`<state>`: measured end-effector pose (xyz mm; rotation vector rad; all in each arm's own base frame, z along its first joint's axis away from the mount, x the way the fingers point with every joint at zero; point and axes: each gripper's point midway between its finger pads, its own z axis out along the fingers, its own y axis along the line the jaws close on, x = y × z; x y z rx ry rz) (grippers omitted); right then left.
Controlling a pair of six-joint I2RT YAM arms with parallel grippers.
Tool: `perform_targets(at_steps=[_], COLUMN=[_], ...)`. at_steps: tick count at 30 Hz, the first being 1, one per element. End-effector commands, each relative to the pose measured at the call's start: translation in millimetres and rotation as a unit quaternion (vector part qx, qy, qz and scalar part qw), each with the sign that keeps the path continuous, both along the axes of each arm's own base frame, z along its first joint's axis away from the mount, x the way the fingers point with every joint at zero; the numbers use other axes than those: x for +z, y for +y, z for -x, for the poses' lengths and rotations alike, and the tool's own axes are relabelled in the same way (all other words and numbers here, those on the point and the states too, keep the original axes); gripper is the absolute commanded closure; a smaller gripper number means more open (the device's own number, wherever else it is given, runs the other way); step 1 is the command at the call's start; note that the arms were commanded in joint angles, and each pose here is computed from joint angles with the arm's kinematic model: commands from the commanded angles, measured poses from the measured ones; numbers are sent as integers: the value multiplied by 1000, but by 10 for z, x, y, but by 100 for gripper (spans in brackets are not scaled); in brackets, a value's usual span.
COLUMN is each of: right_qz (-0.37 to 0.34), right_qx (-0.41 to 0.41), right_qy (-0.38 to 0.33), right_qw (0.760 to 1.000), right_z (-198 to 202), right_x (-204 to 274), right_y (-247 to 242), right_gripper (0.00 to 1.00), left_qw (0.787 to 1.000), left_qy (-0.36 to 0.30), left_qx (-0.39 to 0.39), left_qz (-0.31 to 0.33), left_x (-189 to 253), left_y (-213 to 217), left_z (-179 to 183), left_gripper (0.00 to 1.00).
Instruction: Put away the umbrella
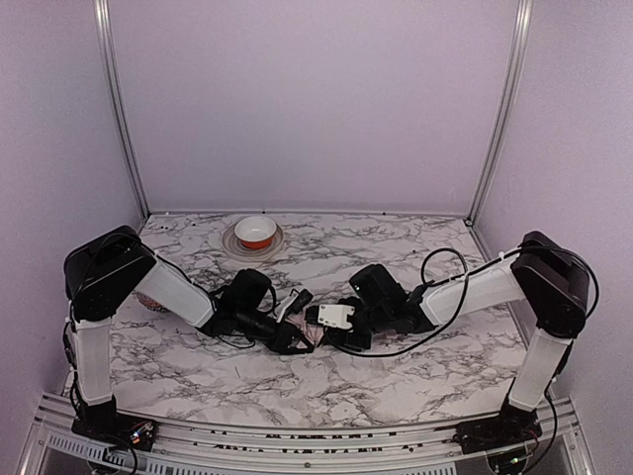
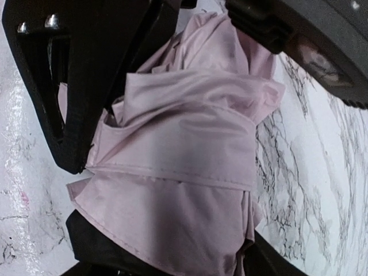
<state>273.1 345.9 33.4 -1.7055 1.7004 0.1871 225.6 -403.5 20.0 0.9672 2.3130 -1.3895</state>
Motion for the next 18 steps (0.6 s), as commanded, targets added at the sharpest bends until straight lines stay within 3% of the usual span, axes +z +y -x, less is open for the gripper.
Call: perform_targets(at_steps=[1, 6, 10, 15, 18], right_qz=[5, 5, -46, -146, -249], right_qx=[-20, -36, -105, -166, -184], right_qy=[12, 30, 75, 141, 175], right_qw=[1000, 999, 991, 965, 935], right_z=[-117, -159, -441, -721, -898], right_x=[-108, -173, -5, 410, 898], right_y=[-32, 17, -62, -90, -106], right_gripper=[42, 72, 99, 100, 100], left_qw=[996, 997, 999, 999, 1000], left_qy=[37, 24, 2, -12, -8], left_qx=[3, -9, -9, -14, -18], left_qz=[-79, -69, -54, -26, -11], left_x=[-415, -317, -112, 167, 293], left_y=[286, 239, 218, 195, 157], left_z=[207, 245, 247, 274, 290], left_gripper=[100, 100, 100, 100, 100])
